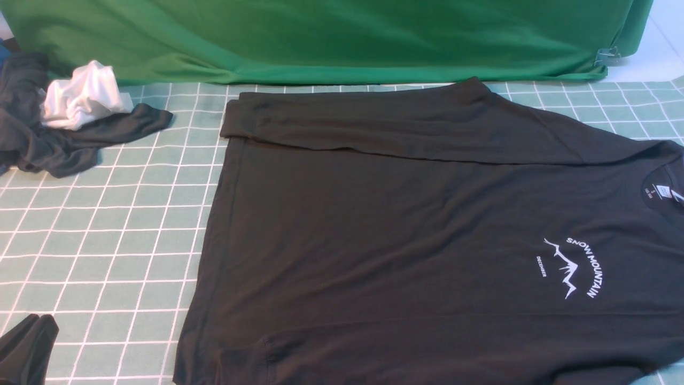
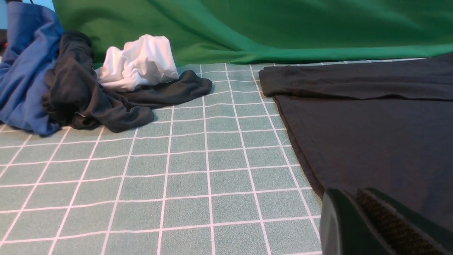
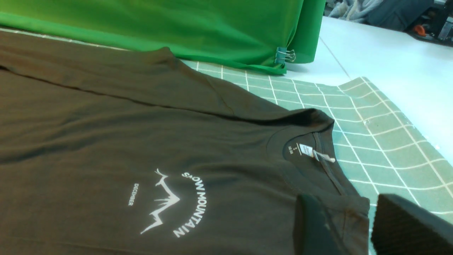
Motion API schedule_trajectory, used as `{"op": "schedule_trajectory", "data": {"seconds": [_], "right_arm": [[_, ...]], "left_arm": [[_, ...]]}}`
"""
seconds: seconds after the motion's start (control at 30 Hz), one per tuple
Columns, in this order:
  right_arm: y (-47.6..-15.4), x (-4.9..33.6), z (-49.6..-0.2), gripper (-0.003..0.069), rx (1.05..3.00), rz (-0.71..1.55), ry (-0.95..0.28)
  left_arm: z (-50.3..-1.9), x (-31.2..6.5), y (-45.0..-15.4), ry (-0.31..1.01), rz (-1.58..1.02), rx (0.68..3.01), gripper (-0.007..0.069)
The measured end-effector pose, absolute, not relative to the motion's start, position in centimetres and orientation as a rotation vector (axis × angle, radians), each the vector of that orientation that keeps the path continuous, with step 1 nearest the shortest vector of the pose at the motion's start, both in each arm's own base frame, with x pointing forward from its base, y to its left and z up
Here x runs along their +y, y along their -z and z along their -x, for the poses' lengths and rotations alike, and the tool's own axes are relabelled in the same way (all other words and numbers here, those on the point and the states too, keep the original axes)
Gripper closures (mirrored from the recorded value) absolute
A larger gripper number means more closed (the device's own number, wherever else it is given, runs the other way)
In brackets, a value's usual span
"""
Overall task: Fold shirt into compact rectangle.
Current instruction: 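Grasp the left edge of the dark T-shirt lying flat on the table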
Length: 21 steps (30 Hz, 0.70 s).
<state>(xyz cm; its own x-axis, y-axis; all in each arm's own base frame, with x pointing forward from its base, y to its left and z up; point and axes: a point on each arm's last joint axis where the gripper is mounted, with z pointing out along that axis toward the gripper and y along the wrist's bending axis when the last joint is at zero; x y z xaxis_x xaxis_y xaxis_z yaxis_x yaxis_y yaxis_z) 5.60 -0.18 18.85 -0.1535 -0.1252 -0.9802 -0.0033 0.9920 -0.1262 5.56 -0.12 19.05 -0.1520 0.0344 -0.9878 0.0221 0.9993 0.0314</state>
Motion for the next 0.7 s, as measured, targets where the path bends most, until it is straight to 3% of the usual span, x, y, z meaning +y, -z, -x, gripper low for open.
{"op": "schedule_trajectory", "data": {"seconds": [0.17, 0.23, 0.3, 0.33, 0.37, 0.43, 0.5, 0.6, 0.7], "right_arm": [[-19.0, -0.1, -5.6, 0.0415, 1.711, 0.075, 0.081], [-19.0, 0.1, -5.6, 0.0415, 1.710, -0.045, -0.055], [-19.0, 0.3, -5.6, 0.0415, 1.698, -0.245, -0.269], [-19.0, 0.3, -5.6, 0.0415, 1.697, -0.259, -0.282], [-19.0, 0.5, -5.6, 0.0415, 1.668, -0.449, -0.479], [-19.1, 0.6, -5.6, 0.0415, 1.626, -0.634, -0.662], [-19.1, 0.7, -5.6, 0.0415, 1.589, -0.760, -0.782], [-19.1, 0.7, -5.6, 0.0415, 1.569, -0.819, -0.837], [-19.1, 0.7, -5.6, 0.0415, 1.555, -0.845, -0.862]], "left_arm": [[-5.6, -0.1, -19.1, -0.009, -0.040, 1.720, 0.0612], [-5.6, -0.3, -19.3, 0.092, 0.049, 1.701, 0.0612], [-5.6, -0.5, -19.4, 0.304, 0.234, 1.682, 0.0612], [-5.6, -0.6, -19.4, 0.369, 0.291, 1.675, 0.0612], [-5.6, -1.0, -19.4, 0.625, 0.513, 1.640, 0.0612], [-5.5, -1.5, -19.6, 0.940, 0.781, 1.576, 0.0612], [-5.4, -1.9, -19.7, 1.155, 0.955, 1.520, 0.0612], [-5.4, -2.0, -19.7, 1.207, 0.996, 1.502, 0.0612], [-5.4, -1.9, -19.6, 1.140, 0.951, 1.529, 0.0612]]}}
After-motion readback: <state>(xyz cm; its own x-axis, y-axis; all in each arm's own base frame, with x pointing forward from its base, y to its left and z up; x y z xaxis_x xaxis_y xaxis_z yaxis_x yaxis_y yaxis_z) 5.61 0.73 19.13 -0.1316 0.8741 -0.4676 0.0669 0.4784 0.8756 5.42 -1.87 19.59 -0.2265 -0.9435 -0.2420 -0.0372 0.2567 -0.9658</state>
